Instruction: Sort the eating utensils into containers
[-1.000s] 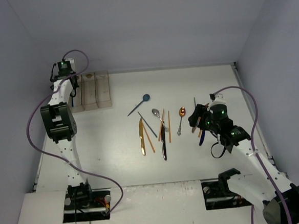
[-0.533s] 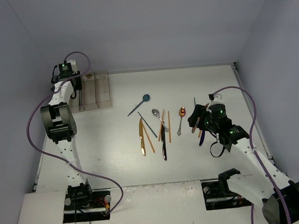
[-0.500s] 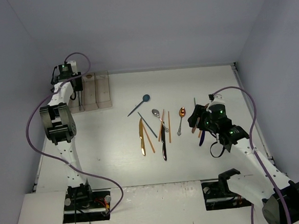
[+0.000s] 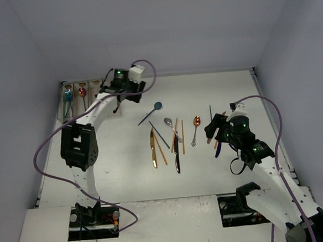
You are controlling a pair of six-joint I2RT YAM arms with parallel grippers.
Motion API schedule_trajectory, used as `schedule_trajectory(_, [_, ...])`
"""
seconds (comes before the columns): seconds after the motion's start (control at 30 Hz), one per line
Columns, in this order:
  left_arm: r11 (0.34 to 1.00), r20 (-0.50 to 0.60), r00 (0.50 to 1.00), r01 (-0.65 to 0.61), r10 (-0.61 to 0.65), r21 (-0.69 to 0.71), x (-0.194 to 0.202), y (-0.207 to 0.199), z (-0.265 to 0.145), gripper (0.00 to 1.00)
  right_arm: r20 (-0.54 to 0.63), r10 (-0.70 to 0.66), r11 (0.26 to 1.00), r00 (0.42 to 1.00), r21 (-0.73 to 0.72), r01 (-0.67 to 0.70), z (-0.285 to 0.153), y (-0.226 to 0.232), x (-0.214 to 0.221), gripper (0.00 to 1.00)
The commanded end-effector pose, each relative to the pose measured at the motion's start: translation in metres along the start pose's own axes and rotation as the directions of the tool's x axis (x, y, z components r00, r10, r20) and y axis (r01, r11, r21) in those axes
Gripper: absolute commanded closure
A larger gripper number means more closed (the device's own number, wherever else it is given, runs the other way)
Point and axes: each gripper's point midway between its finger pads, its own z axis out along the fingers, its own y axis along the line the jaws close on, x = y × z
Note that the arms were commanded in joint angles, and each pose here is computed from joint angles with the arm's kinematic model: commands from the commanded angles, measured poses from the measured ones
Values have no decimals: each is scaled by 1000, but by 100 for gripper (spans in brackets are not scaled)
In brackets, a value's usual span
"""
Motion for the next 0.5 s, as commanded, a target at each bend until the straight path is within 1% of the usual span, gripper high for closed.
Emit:
schedule_trajectory(0.0, [988, 19, 995, -100, 98, 115, -5, -68, 7, 45, 36, 20, 999, 999, -39, -18, -4, 6, -7, 33])
schedule_trajectory(0.07, [982, 3, 993, -113, 114, 151, 1, -91, 17, 45, 30, 20, 999, 999, -42, -19, -4, 6, -3, 33])
schedule_trajectory(0.17, [978, -12, 992, -124, 128, 168, 7, -104, 29, 45, 29, 16, 998, 999, -56, -15, -8, 7, -2, 31])
schedule_trajectory(0.3, [978, -54, 990, -115, 127, 176, 21, -109, 49, 45, 29, 14, 998, 999, -60, -12, -11, 7, 0, 28])
schedule_trajectory(0.47, [977, -90, 986, -124, 141, 173, 30, -107, 64, 45, 25, 18, 998, 1000, -60, -16, -12, 6, 2, 26])
